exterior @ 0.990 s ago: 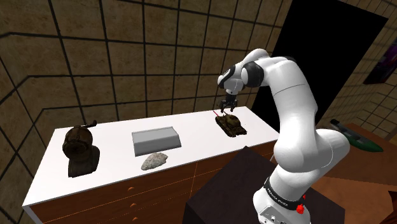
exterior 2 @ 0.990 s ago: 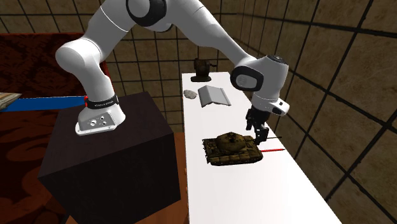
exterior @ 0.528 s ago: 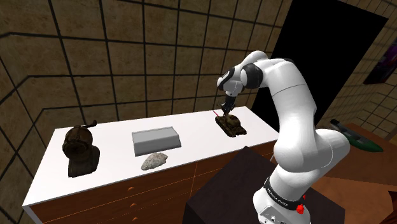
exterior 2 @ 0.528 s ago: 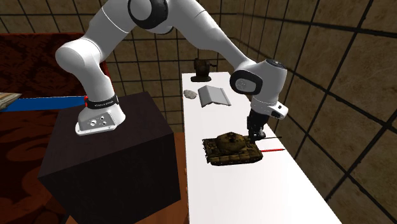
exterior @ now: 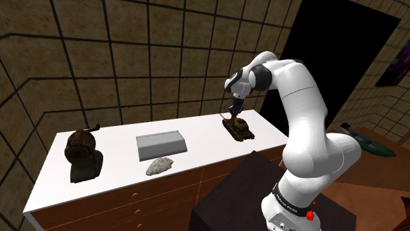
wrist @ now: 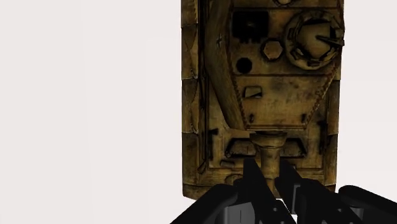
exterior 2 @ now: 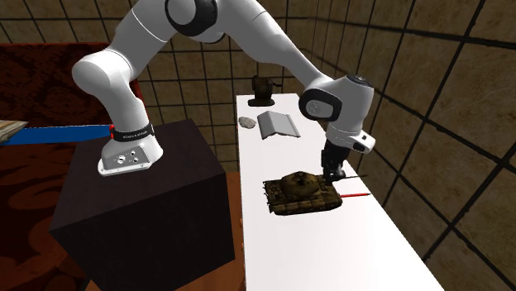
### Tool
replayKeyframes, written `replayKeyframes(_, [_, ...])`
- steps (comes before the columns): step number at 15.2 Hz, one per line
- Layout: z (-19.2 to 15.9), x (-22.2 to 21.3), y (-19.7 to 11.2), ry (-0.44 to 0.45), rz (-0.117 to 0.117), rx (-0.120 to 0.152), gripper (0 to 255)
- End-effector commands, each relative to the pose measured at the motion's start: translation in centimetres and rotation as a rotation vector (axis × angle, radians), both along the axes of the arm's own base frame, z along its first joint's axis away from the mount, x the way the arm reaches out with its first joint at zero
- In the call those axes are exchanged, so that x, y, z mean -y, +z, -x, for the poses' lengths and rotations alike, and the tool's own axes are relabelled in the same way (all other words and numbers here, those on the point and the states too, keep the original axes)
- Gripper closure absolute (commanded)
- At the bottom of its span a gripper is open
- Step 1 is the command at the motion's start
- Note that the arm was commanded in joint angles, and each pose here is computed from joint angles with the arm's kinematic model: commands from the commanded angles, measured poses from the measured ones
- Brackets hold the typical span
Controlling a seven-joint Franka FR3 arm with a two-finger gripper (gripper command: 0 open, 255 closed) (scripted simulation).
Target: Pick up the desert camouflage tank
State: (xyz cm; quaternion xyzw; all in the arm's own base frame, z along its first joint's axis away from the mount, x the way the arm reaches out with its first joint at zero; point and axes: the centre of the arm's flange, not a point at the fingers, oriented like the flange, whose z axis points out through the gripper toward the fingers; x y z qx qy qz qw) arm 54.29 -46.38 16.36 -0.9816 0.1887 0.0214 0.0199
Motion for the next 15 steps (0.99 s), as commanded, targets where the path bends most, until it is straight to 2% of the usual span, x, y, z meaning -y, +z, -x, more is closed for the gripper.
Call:
replayKeyframes(1, [-0.1, 0.0, 1.0, 0.0, 0.001, 0.002, 255])
replayKeyframes(13, [-0.1, 0.0, 7.3, 0.0, 0.001, 0.001, 255])
replayKeyframes(15, [-0.1, 0.0, 7.4, 0.0, 0.001, 0.002, 255])
